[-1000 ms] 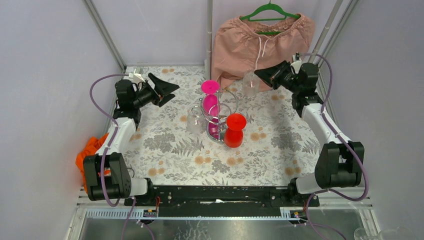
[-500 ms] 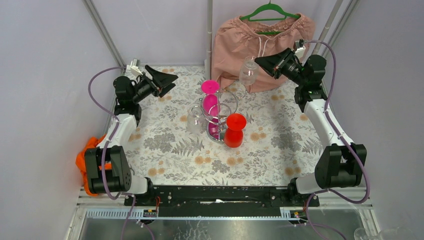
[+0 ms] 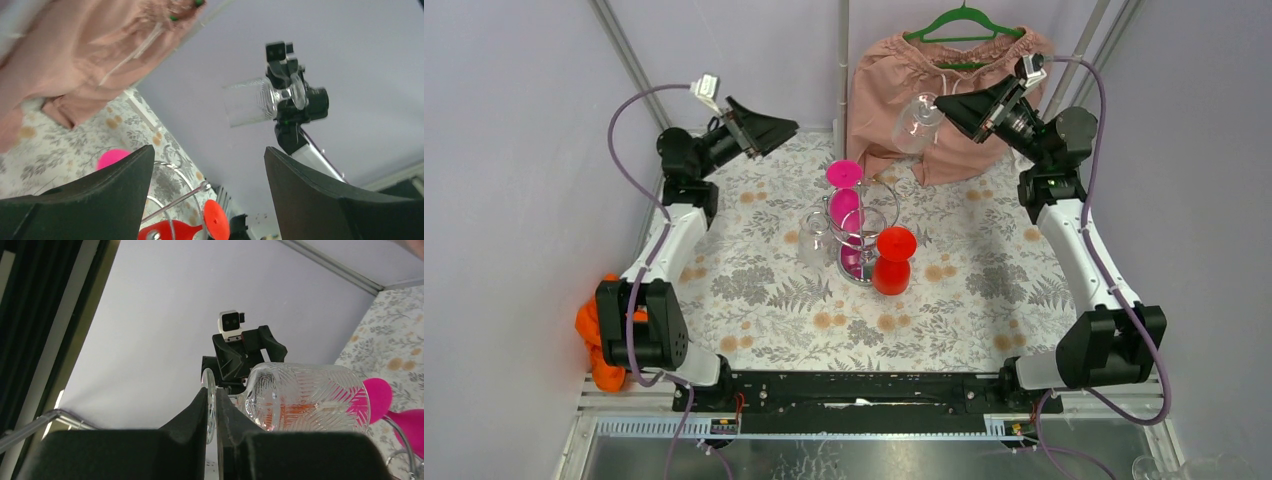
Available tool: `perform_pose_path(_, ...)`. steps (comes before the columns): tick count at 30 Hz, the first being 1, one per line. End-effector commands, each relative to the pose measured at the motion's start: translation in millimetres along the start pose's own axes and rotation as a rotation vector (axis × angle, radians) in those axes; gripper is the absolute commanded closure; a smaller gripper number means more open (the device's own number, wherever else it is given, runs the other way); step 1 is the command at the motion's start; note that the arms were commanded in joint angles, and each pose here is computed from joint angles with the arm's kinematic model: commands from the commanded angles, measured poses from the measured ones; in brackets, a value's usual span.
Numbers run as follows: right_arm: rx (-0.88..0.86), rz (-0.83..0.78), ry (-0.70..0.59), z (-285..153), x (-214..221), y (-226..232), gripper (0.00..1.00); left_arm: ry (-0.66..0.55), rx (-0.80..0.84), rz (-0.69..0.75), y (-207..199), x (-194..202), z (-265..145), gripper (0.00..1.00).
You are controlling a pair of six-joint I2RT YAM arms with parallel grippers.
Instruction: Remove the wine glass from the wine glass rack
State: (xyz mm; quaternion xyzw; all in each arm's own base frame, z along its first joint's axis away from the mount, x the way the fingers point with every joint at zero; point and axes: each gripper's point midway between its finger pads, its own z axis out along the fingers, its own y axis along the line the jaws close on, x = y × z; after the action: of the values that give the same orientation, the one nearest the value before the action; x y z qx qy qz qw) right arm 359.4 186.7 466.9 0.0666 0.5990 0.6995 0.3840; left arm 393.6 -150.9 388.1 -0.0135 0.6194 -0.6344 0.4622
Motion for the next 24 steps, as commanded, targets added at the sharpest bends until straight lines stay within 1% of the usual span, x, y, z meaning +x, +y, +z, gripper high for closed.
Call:
perform_pose_path(1,-0.189,-0.118,0.052,0.9,17.9,78.1,1.00,0.101,0.099,0.150,-44.7,20.0,31.4,0.12)
perform_pose_path(5,-0.239,-0.108,0.092,9.9,30.9,91.9,1.00,0.123,0.172,0.163,-69.1,29.2,45.4,0.12)
perform_pose_path(10,-0.279,-0.102,0.110,14.6,39.4,102.7,1.00,0.167,0.255,0.126,-83.2,47.6,56.3,0.12)
perform_pose_path(14,-0.299,-0.087,0.120,16.5,44.1,105.2,1.00,0.183,0.284,0.119,-88.0,59.5,61.9,0.12)
perform_pose_path(19,-0.321,-0.066,0.132,20.9,48.2,104.2,1.00,0.194,0.333,0.113,-100.9,68.7,64.0,0.12)
perform_pose_path(24,-0.383,-0.040,0.136,23.5,51.2,104.9,1.00,0.188,0.396,0.111,-121.8,73.3,57.6,0.12)
